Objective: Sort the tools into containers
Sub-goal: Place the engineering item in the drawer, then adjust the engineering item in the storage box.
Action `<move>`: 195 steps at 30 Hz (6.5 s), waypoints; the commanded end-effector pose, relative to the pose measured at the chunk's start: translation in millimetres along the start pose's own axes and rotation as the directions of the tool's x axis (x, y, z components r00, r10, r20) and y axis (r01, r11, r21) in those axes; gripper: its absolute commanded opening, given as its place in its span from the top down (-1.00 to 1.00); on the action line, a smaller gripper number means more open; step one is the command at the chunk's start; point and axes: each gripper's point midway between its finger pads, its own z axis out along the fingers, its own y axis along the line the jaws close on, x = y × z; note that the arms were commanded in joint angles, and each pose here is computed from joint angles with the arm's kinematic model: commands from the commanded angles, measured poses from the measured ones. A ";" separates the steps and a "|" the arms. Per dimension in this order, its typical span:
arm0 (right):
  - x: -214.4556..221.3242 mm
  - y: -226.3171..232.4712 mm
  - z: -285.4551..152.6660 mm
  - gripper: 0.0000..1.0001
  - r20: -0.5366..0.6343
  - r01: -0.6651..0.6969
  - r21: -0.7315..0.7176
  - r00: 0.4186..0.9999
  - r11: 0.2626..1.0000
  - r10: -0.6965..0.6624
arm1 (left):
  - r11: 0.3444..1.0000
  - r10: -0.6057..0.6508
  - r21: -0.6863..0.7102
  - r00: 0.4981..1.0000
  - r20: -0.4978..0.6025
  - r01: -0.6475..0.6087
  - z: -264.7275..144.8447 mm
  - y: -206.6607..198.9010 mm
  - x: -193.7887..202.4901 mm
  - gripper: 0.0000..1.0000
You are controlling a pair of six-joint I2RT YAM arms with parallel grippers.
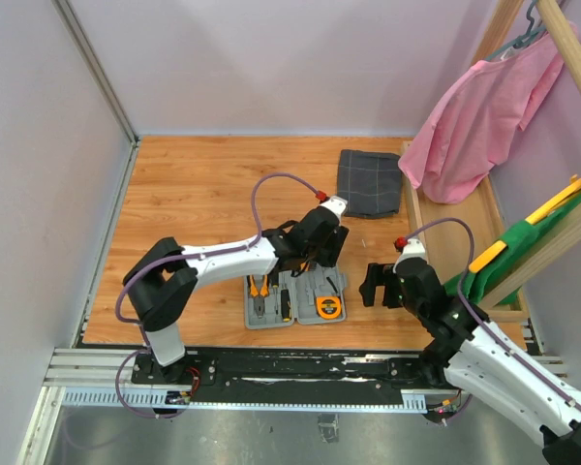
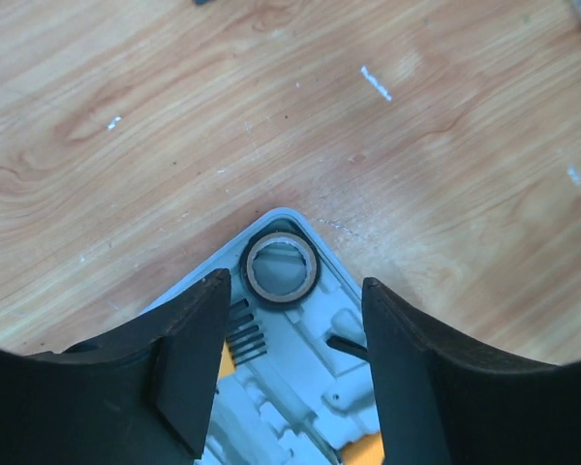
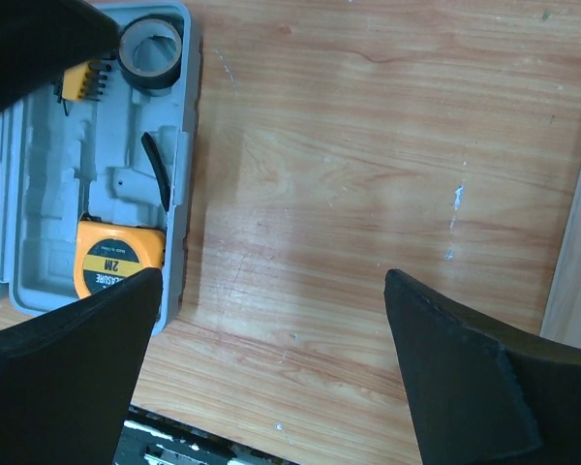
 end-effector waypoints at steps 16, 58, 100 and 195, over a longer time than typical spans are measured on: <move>-55.6 46.5 55.6 -0.50 -0.179 0.033 -0.177 0.982 0.984 -0.066 | 0.968 -0.232 0.117 0.969 0.091 0.221 -42.6 19.8 -0.4 0.38; -51.9 55.5 100.0 0.47 -0.298 0.022 -0.245 0.950 0.969 -0.097 | 0.953 -0.290 -0.098 0.957 -0.021 0.287 16.6 12.7 27.1 0.71; -44.2 62.3 154.2 0.80 -0.389 0.008 -0.260 0.914 0.966 -0.112 | 0.954 -0.283 -0.119 0.957 -0.056 0.275 24.2 15.2 42.4 0.74; -18.4 51.6 133.9 0.73 -0.414 -0.015 -0.220 0.907 0.975 -0.080 | 0.948 -0.012 -0.179 0.531 -0.848 -0.264 -46.4 62.4 323.7 0.99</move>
